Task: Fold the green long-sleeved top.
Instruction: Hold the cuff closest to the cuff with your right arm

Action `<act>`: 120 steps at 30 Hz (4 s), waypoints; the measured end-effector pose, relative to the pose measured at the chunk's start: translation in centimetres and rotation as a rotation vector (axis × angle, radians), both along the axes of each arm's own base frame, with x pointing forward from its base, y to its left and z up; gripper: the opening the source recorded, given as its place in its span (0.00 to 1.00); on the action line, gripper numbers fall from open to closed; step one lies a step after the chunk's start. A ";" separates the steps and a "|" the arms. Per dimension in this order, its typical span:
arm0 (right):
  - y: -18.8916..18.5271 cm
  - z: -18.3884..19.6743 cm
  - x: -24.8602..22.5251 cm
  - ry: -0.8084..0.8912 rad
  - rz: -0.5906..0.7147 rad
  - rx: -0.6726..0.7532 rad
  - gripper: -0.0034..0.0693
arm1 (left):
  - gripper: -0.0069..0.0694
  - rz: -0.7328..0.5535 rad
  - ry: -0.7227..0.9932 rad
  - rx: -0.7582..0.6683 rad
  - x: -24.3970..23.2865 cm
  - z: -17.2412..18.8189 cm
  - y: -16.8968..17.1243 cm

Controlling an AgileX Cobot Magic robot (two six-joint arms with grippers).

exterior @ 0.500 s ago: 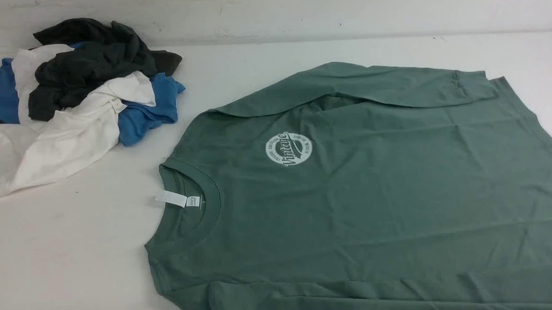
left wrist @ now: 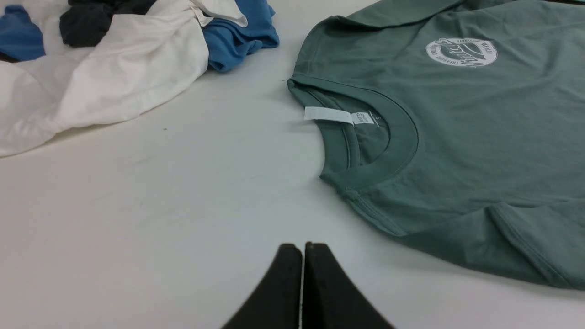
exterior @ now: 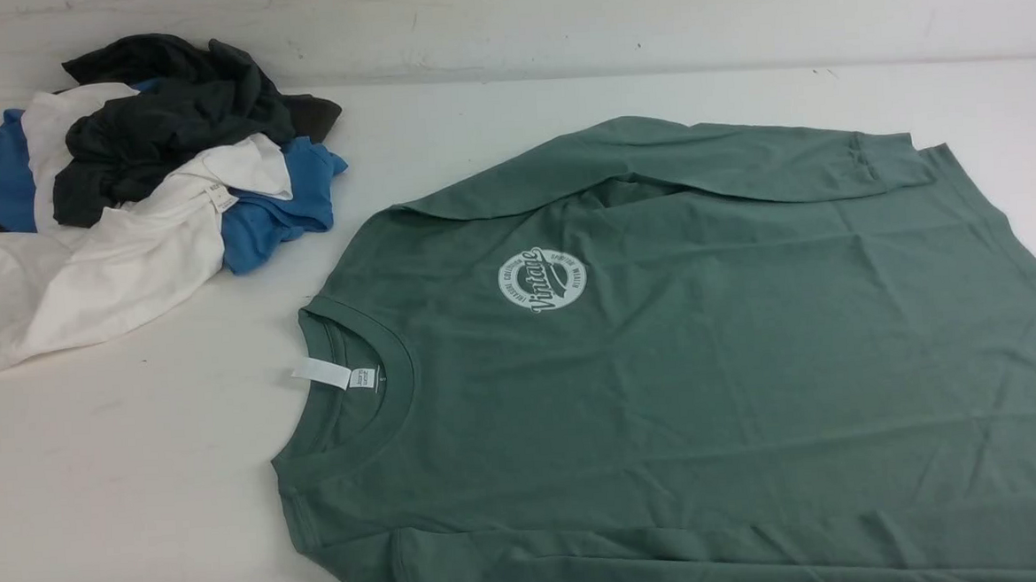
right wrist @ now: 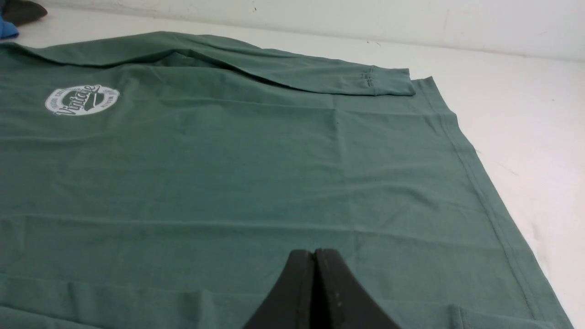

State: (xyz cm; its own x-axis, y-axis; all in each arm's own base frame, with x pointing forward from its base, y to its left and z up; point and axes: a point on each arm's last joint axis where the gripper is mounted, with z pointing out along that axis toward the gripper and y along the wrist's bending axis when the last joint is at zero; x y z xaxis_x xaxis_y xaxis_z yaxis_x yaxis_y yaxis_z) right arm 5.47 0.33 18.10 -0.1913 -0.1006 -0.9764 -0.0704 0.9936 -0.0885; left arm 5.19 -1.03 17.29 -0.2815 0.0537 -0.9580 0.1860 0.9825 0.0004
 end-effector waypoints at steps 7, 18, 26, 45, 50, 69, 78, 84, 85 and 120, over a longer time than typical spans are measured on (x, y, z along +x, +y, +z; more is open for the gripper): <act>0.0 0.0 0.0 0.000 0.000 0.000 0.03 | 0.09 0.000 0.000 0.000 0.0 0.0 0.0; 0.0 0.0 0.0 0.000 0.000 0.000 0.03 | 0.09 0.000 0.000 0.000 0.0 0.0 0.0; 0.0 0.0 0.0 0.000 0.000 0.000 0.03 | 0.09 0.000 0.000 0.000 0.0 0.0 0.0; 0.8 1.2 0.1 -0.046 -0.039 0.916 0.03 | 0.09 -0.004 0.010 -0.057 0.0 0.0 -0.2; 0.2 2.2 0.2 -0.132 -0.081 1.322 0.03 | 0.09 -0.016 0.077 -0.414 -0.2 0.2 -1.2; 2.3 19.9 8.5 0.482 0.124 0.221 0.03 | 0.09 0.032 0.019 -1.207 0.1 2.8 -1.3; -2.2 14.2 15.1 0.959 -0.358 0.006 0.03 | 0.09 -0.075 -0.090 -1.024 -0.3 7.0 -1.6; -5.9 9.7 18.2 1.172 -0.442 0.117 0.03 | 0.09 -0.195 0.118 -0.818 2.2 9.1 -3.7; -6.3 9.5 18.2 1.179 -0.452 0.127 0.03 | 0.09 -0.209 0.136 -0.811 2.2 9.1 -3.9; -13.3 -1.9 22.0 1.531 -0.469 0.285 0.08 | 0.09 -0.293 0.477 -0.665 6.1 7.3 -6.3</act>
State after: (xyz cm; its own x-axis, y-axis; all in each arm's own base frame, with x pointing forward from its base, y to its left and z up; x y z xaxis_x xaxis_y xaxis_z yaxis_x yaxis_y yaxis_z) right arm 27.44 -12.94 16.24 -0.9077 0.3836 0.1700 0.3819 0.9232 -0.0439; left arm 11.31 -7.29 24.61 -0.7233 -0.3423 -0.5997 0.2660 0.6633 -0.6995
